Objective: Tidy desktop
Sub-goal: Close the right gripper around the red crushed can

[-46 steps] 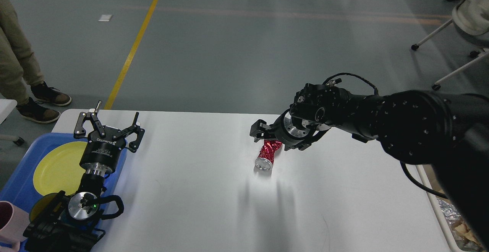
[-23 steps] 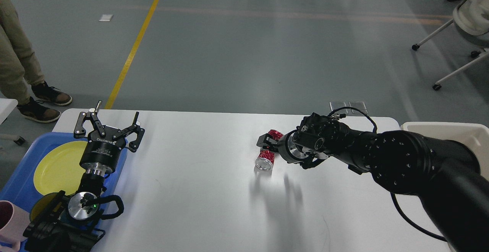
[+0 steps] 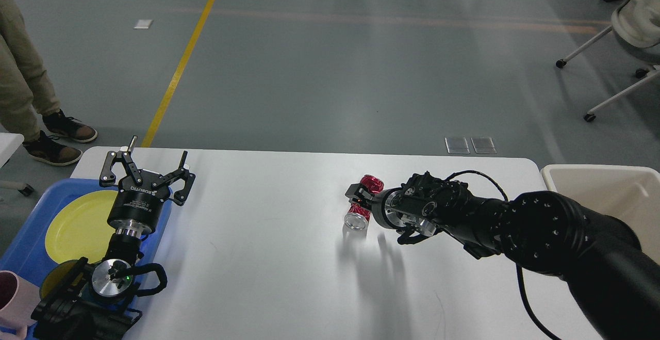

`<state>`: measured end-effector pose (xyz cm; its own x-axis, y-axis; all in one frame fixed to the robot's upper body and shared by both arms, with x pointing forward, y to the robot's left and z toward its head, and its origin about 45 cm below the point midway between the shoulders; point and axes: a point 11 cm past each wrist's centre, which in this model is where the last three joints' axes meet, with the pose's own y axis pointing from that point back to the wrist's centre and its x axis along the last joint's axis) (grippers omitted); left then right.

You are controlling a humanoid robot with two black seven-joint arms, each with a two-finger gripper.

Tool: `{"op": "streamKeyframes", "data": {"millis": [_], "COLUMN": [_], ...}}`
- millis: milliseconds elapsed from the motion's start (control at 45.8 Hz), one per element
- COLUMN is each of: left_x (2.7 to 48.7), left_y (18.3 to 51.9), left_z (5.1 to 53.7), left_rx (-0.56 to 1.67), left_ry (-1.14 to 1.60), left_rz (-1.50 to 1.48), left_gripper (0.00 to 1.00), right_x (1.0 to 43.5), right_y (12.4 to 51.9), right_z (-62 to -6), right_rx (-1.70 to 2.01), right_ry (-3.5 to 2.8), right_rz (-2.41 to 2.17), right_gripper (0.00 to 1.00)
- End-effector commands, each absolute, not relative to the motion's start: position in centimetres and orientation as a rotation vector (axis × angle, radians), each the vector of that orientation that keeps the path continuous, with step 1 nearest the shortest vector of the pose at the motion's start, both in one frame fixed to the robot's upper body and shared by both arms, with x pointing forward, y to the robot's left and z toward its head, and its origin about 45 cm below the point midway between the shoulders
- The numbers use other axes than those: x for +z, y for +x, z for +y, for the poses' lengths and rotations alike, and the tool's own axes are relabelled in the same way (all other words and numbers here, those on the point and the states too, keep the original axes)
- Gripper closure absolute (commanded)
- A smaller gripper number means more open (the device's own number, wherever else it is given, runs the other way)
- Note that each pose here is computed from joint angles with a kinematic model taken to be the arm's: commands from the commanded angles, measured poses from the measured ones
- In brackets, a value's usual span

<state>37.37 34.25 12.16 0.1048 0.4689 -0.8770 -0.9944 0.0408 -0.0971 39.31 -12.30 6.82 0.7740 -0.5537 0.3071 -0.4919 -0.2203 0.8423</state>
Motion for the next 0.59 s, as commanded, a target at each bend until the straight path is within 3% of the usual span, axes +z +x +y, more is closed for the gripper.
{"op": "streamKeyframes", "data": {"millis": [0,568], "left_x": [12.16,12.16], "left_y": [37.37,37.37], "left_z": [34.25,34.25], "left_rx": [1.315,1.315], "left_ry": [-0.88,-0.88], "left_rz": [0.779,0.779], "left_gripper": [0.04,0.04], "right_x": [6.23,5.31], "right_y": [38.87,38.08], "right_z": [-12.36,-12.16], "right_rx": [-0.076,-0.073], "right_ry": [1.883,1.922], "right_rz": [-0.811,-0.824], "right_gripper": [0.06,0.06]}}
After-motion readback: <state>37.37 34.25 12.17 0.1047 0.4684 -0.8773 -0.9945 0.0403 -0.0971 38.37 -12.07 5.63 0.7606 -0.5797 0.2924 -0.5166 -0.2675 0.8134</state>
